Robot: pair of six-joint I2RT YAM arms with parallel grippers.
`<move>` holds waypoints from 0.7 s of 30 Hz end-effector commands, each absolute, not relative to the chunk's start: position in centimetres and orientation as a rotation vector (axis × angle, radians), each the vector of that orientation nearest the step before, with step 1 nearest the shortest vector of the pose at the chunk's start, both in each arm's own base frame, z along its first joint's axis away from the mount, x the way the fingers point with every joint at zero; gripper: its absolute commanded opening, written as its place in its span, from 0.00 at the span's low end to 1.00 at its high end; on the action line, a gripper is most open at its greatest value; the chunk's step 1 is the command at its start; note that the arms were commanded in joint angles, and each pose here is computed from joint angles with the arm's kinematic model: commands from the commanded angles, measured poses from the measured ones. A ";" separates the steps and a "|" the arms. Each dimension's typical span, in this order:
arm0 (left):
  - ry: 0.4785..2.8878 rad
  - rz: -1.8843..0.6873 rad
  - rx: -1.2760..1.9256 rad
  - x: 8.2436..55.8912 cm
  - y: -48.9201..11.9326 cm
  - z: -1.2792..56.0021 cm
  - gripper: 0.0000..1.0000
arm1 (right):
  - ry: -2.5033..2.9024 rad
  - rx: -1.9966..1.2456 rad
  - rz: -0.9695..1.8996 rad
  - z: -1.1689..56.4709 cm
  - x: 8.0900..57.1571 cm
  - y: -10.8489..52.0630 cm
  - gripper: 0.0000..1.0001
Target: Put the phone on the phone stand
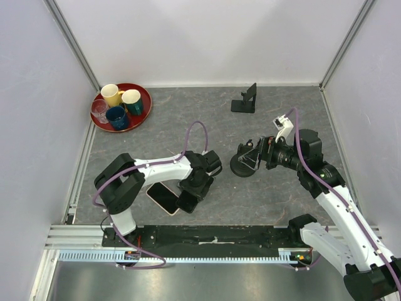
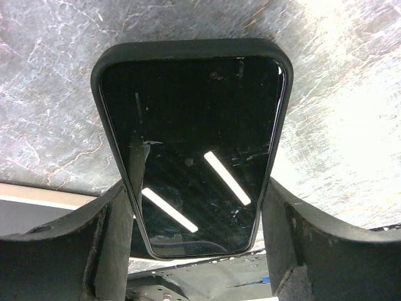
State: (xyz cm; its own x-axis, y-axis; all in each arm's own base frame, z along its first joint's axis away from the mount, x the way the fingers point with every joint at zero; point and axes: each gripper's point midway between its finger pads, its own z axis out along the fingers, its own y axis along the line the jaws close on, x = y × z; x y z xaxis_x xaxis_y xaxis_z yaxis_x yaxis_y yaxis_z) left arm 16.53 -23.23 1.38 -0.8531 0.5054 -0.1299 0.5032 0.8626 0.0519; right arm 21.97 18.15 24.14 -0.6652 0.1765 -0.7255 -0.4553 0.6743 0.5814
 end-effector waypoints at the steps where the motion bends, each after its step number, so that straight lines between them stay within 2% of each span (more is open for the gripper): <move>1: 2.777 0.008 0.735 18.4 -23.9 3.5 0.08 | 2.058 -0.213 0.976 24.5 22.3 18.0 0.98; 2: 2.753 -0.006 0.718 18.8 -24.1 4.3 0.02 | 2.059 -0.210 0.969 24.5 22.3 17.9 0.98; 10: 2.514 -0.098 0.540 21.6 -24.3 11.3 0.02 | 2.077 -0.209 0.953 24.5 22.4 17.8 0.98; 13: 2.360 -0.219 0.461 22.2 -24.2 15.0 0.02 | 2.078 -0.209 0.950 24.7 22.6 17.9 0.98; 14: 2.252 -0.329 0.418 22.5 -24.5 18.1 0.02 | 2.079 -0.209 0.954 24.8 22.7 17.9 0.98; 21: 1.874 -0.668 0.474 20.1 -24.6 24.7 0.02 | 2.020 -0.252 1.020 27.8 22.5 19.8 0.95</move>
State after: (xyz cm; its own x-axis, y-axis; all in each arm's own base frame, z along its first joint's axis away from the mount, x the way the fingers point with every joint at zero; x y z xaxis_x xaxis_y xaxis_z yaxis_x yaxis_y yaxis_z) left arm 19.97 -22.82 19.36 -0.5640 0.1535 -0.8114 0.4799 0.8606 -0.1708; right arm 22.27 18.59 23.61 -0.6945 0.1563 -0.7023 -0.4313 0.6909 0.5802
